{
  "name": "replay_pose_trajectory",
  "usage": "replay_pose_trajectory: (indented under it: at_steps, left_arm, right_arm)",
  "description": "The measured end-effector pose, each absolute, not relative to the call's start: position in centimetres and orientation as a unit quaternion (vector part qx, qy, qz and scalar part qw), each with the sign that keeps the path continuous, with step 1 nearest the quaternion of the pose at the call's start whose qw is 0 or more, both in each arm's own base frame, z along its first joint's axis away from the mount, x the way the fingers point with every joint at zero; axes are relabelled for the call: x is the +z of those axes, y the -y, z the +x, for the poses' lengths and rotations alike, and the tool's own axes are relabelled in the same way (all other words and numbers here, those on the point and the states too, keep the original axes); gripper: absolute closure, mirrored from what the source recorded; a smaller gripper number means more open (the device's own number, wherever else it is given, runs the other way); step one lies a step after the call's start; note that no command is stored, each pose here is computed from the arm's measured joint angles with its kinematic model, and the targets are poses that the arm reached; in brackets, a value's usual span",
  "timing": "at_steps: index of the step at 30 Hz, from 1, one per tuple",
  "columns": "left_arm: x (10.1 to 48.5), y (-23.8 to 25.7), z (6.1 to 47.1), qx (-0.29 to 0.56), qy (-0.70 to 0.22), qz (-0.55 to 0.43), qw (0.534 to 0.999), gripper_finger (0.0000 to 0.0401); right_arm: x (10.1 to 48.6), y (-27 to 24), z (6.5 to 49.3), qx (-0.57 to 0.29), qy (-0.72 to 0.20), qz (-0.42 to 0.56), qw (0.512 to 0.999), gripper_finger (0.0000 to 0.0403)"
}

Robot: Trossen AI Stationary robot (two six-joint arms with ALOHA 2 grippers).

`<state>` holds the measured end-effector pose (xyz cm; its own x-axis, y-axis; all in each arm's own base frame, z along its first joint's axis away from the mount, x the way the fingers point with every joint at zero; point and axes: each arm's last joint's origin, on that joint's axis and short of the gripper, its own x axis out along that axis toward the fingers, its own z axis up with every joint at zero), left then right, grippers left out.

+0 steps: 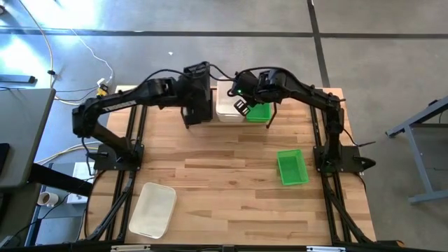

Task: Stack baskets on shelf by color
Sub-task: Stack the black basket on top of the other black baskets on the shelf

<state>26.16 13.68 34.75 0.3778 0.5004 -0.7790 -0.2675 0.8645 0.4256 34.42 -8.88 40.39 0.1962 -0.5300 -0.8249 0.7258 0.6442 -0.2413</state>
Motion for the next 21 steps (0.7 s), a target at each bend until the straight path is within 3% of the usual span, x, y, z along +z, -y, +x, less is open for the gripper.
replay_pose_trajectory:
  at_steps: [21]
  left_arm:
    - [27.9,-16.5,28.9,0.167,-0.613,0.02,0.772,0.0401]
  right_arm:
    - [40.4,10.5,34.0,-0.427,-0.482,0.112,0.757,0.0306]
